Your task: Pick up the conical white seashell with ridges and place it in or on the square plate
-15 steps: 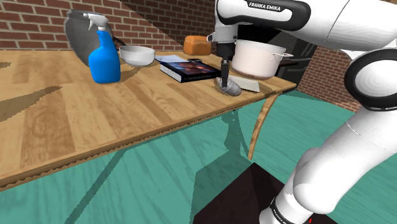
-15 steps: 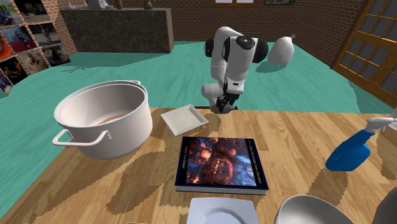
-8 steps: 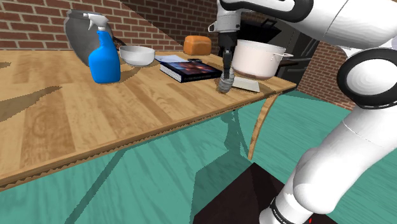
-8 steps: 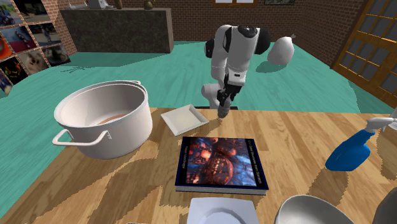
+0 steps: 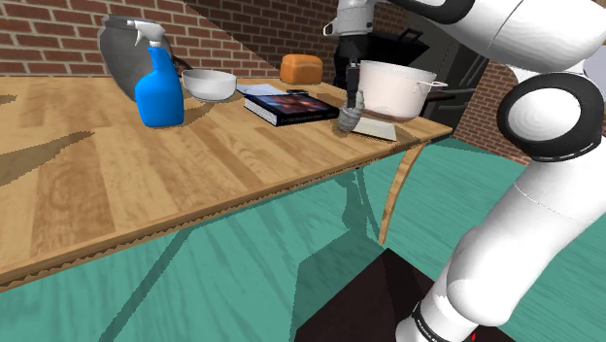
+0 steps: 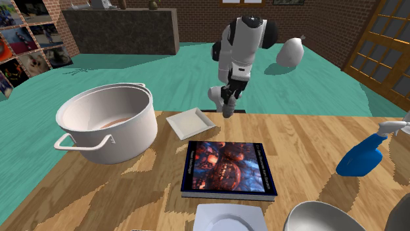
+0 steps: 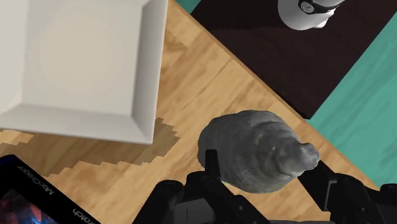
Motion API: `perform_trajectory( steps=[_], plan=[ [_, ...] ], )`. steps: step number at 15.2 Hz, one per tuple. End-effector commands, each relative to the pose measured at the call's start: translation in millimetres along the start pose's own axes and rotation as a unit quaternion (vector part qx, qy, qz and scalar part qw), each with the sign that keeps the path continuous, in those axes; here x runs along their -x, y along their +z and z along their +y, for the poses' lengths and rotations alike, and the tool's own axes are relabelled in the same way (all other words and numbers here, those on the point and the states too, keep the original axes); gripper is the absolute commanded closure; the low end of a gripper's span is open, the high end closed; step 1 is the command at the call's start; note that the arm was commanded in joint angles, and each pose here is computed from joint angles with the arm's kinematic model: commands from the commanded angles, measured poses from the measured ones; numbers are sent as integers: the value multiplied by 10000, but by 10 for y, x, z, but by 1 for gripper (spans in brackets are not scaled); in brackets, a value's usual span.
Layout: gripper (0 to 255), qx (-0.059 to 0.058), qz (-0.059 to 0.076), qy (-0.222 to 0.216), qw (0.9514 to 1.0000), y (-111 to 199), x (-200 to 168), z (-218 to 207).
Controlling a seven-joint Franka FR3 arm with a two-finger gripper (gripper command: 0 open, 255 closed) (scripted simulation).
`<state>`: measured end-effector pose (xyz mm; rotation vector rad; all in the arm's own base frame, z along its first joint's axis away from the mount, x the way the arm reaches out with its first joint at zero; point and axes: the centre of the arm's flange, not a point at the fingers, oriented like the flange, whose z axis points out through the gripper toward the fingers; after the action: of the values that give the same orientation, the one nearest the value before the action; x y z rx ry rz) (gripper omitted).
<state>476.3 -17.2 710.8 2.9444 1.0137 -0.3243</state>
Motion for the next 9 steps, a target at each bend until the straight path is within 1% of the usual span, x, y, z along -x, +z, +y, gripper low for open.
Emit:
perform_trajectory(
  steps=[1, 9],
  plan=[
    [255, 0, -1, -4, 10000, -5, 105, 191],
    [255, 0, -1, -4, 10000, 27, 578, 1135]
  ],
)
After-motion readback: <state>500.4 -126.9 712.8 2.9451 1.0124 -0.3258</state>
